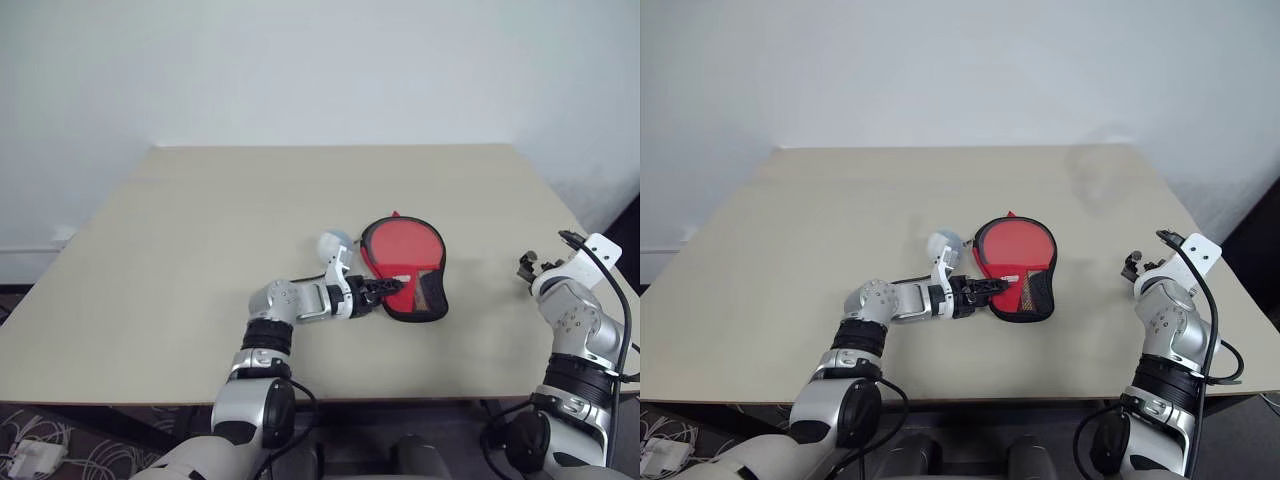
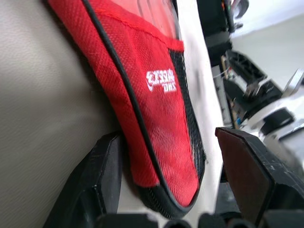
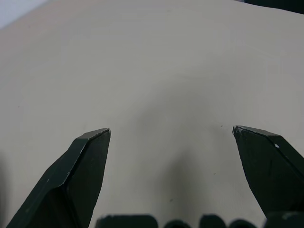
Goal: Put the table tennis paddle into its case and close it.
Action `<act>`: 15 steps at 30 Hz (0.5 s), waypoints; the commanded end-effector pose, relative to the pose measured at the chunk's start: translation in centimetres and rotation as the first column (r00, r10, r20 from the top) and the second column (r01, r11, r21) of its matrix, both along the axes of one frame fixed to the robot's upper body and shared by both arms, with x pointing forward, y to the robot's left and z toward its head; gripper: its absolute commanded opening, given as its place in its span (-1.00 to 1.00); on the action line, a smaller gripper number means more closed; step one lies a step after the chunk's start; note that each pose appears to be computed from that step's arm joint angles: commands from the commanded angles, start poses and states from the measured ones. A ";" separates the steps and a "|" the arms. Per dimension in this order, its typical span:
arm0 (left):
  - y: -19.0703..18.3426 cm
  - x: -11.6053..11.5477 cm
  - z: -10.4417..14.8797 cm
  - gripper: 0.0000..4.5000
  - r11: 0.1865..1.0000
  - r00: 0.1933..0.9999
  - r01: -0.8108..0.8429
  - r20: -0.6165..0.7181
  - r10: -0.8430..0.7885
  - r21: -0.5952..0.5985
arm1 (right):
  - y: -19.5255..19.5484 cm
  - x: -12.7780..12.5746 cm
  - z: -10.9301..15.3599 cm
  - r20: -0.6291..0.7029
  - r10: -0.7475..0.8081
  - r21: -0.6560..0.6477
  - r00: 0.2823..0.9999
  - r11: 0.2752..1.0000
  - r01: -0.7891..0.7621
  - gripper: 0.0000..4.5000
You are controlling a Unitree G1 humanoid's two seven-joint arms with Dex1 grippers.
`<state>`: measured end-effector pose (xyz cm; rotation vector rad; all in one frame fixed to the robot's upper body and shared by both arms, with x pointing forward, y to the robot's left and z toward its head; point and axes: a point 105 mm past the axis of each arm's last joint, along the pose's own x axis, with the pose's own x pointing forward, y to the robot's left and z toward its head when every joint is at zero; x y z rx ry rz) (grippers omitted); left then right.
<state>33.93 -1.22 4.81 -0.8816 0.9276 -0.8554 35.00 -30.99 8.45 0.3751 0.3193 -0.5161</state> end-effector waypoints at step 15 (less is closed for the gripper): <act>-2.4 -2.2 -0.6 -1.00 0.990 0.984 0.091 -0.142 -0.106 -0.107 | -1.7 -0.9 1.8 0.065 -0.070 -0.042 0.995 0.996 0.073 1.00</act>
